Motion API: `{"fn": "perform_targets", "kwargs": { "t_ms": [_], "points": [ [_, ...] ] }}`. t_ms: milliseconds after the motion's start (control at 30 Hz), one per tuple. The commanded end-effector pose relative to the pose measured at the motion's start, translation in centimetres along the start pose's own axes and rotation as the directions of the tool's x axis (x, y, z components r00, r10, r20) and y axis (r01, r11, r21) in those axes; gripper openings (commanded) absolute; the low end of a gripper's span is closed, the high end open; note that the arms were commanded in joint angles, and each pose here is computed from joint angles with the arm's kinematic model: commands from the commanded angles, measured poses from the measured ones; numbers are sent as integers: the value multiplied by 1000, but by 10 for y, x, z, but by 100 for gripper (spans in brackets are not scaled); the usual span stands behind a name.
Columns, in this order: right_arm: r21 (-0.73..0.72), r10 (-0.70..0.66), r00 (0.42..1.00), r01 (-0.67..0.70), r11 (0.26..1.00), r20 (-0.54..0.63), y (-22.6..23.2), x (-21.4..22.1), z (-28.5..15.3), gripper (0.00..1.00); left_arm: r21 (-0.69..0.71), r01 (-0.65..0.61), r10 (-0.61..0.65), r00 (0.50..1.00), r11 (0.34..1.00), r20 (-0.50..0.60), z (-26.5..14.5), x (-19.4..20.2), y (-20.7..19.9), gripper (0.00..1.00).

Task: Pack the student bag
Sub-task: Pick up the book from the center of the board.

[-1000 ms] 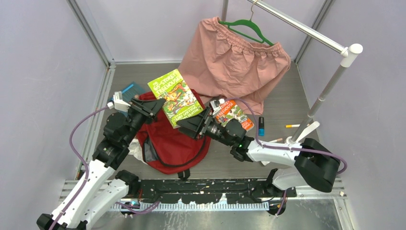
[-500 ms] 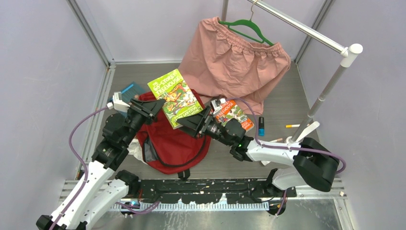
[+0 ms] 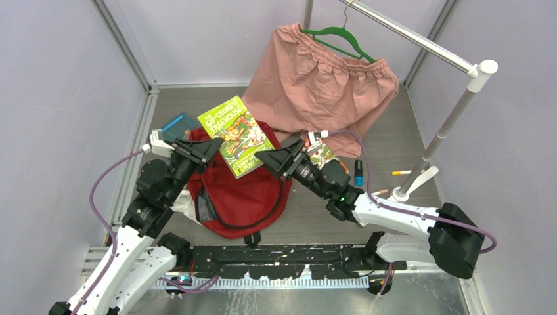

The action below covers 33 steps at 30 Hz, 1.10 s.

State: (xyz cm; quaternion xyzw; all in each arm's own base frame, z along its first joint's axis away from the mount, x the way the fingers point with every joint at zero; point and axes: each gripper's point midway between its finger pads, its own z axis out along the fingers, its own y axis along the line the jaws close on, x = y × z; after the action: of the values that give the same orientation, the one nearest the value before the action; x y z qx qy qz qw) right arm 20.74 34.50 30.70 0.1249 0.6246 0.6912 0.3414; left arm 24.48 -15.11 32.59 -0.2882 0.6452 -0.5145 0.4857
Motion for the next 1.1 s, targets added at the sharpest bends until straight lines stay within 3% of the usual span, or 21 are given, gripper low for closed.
{"fn": "perform_targets", "kwargs": {
  "t_ms": [0,133,200,333,433,500,667,900,1000,1067],
  "points": [
    [-42,-37,992,42,998,117,19,-30,3,100,120,13,-17,1000,993,25,-5,-10,-36,0],
    [-59,-33,993,40,997,112,24,-30,9,99,112,19,-20,1000,994,11,-2,-6,-32,0],
    [-77,-33,994,40,996,100,28,-28,12,94,112,18,-20,1000,994,9,-2,-6,-32,0],
    [-96,-30,996,38,995,88,30,-25,17,64,111,15,-16,1000,994,9,-2,-6,-32,0],
    [-97,-29,996,37,995,85,30,-25,19,50,110,16,-17,1000,994,6,-1,-5,-32,0],
    [-97,-30,996,38,995,86,30,-25,21,49,109,14,-15,1000,994,6,-1,-5,-32,0],
    [-86,-43,994,52,995,96,31,-28,22,62,109,13,-13,1000,994,-1,0,-4,-32,0],
    [-75,-56,992,64,995,109,32,-32,26,59,92,24,-22,999,995,-22,3,1,-25,0],
    [-74,-60,992,68,995,107,32,-33,27,44,106,32,-29,999,994,-24,3,2,-27,0],
    [-72,-59,993,67,995,102,32,-32,28,22,92,32,-30,999,995,-21,4,2,-23,0]
  ]
}}
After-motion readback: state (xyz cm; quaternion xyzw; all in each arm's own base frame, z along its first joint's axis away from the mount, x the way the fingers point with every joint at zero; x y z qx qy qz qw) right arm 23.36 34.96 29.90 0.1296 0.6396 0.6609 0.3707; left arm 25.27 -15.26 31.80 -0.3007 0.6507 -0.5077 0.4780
